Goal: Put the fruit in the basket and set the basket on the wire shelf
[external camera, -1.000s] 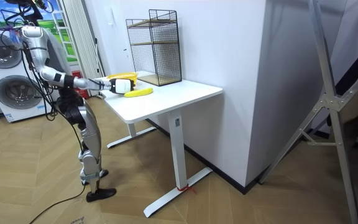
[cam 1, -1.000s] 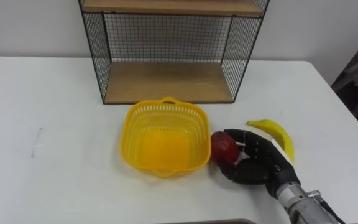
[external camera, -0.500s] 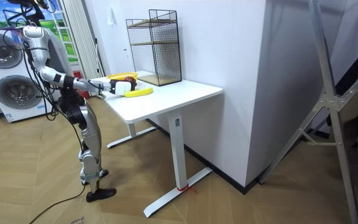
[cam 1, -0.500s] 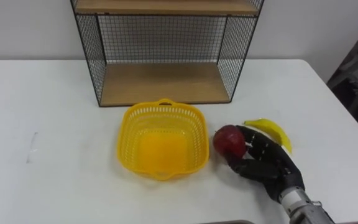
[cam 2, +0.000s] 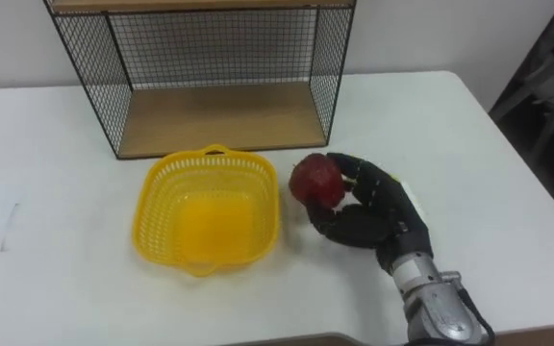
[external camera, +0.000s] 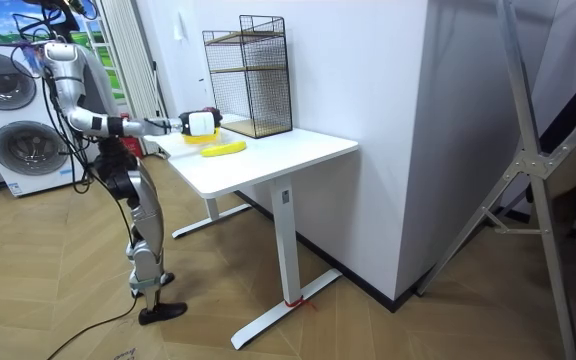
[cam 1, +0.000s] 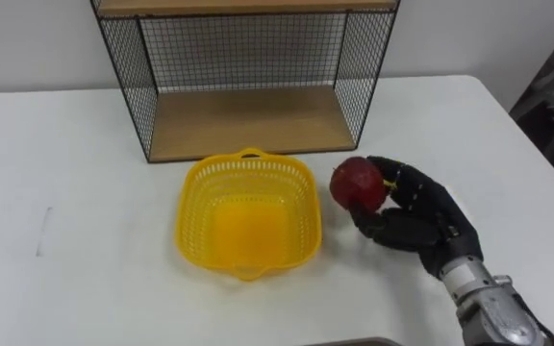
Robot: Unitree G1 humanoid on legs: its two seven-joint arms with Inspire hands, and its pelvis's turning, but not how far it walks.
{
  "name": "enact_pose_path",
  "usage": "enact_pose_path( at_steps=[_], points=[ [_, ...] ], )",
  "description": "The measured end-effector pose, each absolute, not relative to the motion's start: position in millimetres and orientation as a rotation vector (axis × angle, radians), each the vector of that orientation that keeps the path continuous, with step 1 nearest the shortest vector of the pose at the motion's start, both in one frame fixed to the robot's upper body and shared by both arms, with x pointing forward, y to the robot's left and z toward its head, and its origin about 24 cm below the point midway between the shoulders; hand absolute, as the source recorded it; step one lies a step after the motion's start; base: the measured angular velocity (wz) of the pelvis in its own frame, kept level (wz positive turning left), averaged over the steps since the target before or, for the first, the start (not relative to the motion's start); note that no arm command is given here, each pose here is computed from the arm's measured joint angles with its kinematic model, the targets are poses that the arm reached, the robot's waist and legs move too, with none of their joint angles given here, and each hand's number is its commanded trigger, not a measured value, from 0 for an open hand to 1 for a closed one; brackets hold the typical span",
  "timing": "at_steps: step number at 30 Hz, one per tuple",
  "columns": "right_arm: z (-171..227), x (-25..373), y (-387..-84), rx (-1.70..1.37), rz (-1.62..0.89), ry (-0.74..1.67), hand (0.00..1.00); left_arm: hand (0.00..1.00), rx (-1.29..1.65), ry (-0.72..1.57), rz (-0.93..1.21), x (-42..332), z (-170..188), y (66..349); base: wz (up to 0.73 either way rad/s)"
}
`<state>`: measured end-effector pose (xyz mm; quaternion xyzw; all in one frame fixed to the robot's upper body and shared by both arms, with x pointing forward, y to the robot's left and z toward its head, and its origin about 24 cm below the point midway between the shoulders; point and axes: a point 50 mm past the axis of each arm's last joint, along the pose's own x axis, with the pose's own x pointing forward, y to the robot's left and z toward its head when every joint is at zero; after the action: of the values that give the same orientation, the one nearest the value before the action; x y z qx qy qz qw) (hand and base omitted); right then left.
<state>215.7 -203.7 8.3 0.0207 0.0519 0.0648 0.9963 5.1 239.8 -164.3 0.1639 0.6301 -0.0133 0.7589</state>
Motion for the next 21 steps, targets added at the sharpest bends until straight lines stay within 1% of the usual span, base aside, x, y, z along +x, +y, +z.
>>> enact_pose_path(
  at_steps=[5, 7, 10, 16, 21],
  points=[
    [31.8, 220.0, -194.9, -0.131, 0.190, 0.014, 1.00, 0.00, 0.358, 1.367, -0.028, 8.0, -164.1, 241.2, -0.01],
    [42.0, 226.4, -182.8, -0.192, 0.250, -0.031, 1.00, 0.00, 0.365, 1.381, -0.043, 5.4, -165.0, 239.9, 0.00],
    [48.5, 230.1, -173.8, -0.230, 0.301, -0.062, 1.00, 0.00, 0.370, 1.380, -0.052, 5.6, -165.2, 239.0, 0.00],
    [62.1, 230.3, -166.3, -0.317, 0.345, -0.121, 1.00, 0.00, 0.383, 1.392, -0.063, 5.0, -165.2, 242.1, 0.00],
    [61.3, 229.7, -163.8, -0.390, 0.370, -0.114, 1.00, 0.00, 0.385, 1.393, -0.068, 6.7, -165.5, 241.9, 0.00]
  ],
)
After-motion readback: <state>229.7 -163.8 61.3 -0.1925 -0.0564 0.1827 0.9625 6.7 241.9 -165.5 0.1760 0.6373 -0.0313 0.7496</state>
